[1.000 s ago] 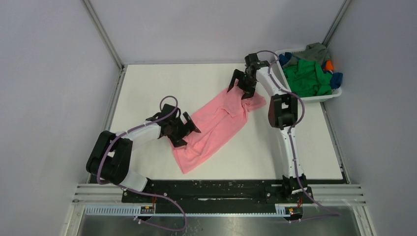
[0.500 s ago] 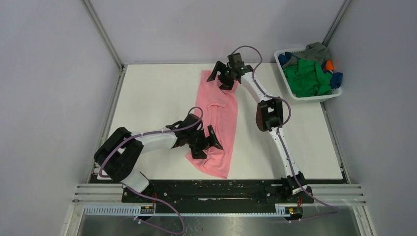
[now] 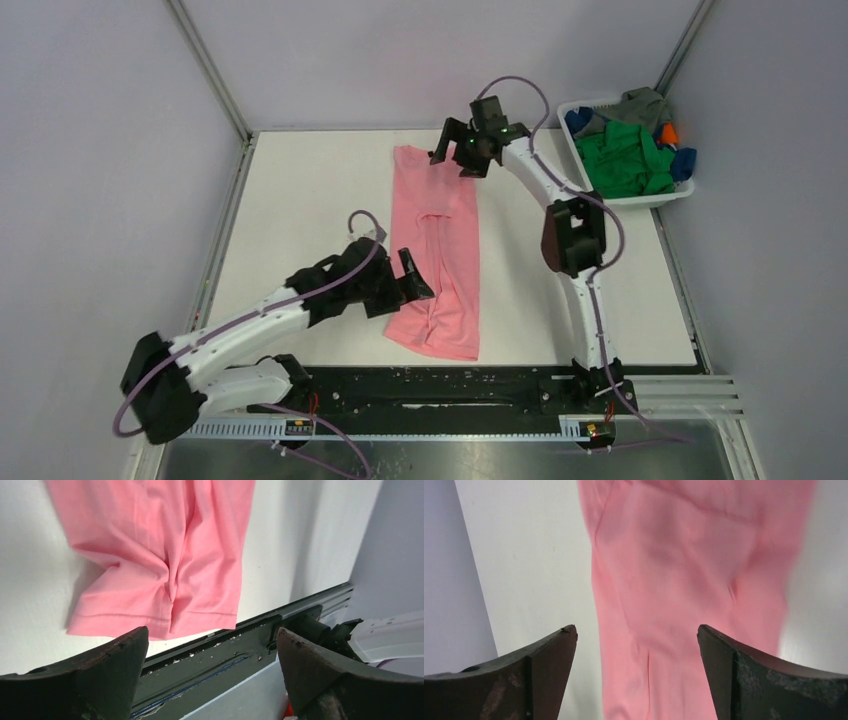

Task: Fold and stack the t-shirts
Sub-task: Rotate the tshirt 90 degrees, then grab the bottom of the folded rectangular tshirt with both arms

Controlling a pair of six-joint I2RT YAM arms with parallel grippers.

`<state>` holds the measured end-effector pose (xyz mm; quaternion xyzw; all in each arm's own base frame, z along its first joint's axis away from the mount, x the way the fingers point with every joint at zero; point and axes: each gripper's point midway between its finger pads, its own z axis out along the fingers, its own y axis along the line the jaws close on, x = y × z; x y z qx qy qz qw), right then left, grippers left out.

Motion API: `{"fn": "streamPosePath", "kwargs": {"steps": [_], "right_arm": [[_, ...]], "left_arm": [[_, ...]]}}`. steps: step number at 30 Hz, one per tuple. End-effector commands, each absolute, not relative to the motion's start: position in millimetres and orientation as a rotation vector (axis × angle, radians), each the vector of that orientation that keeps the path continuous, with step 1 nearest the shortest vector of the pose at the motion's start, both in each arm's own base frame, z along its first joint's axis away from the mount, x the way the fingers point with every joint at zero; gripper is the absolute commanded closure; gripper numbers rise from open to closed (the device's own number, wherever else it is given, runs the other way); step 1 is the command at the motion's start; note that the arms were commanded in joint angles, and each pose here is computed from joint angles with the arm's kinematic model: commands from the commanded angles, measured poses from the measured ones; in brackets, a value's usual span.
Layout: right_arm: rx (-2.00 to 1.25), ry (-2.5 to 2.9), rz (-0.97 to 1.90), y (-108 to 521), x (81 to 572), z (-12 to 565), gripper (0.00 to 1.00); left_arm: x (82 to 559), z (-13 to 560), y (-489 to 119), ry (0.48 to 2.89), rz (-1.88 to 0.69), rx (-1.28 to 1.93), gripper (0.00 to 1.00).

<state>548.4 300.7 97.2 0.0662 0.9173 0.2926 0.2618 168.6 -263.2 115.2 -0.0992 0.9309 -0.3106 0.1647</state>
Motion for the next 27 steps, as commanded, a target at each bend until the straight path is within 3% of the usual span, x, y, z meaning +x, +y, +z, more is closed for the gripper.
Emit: {"fn": "streamPosePath", "kwargs": {"steps": [1,6,15,27], "right_arm": [[0.137,2.347,0.676,254,481,219,0.01],[0.171,2.509,0.557,221,367,158,0.01],[-0.023,2.868,0.545,198,184,84,0.05],[-0.366,3.045,0.692,213,92,44,0.15]], "left_arm": [[156,88,-209,2.654,-0.685,-0.363,0.01],[154,65,-197,2.693,-0.726,-0.376,0.03],[154,34,-198,2.812,-0.651,-0.232,0.36],[137,2,-187,2.907,-0.525,-0.148,0.67]]}}
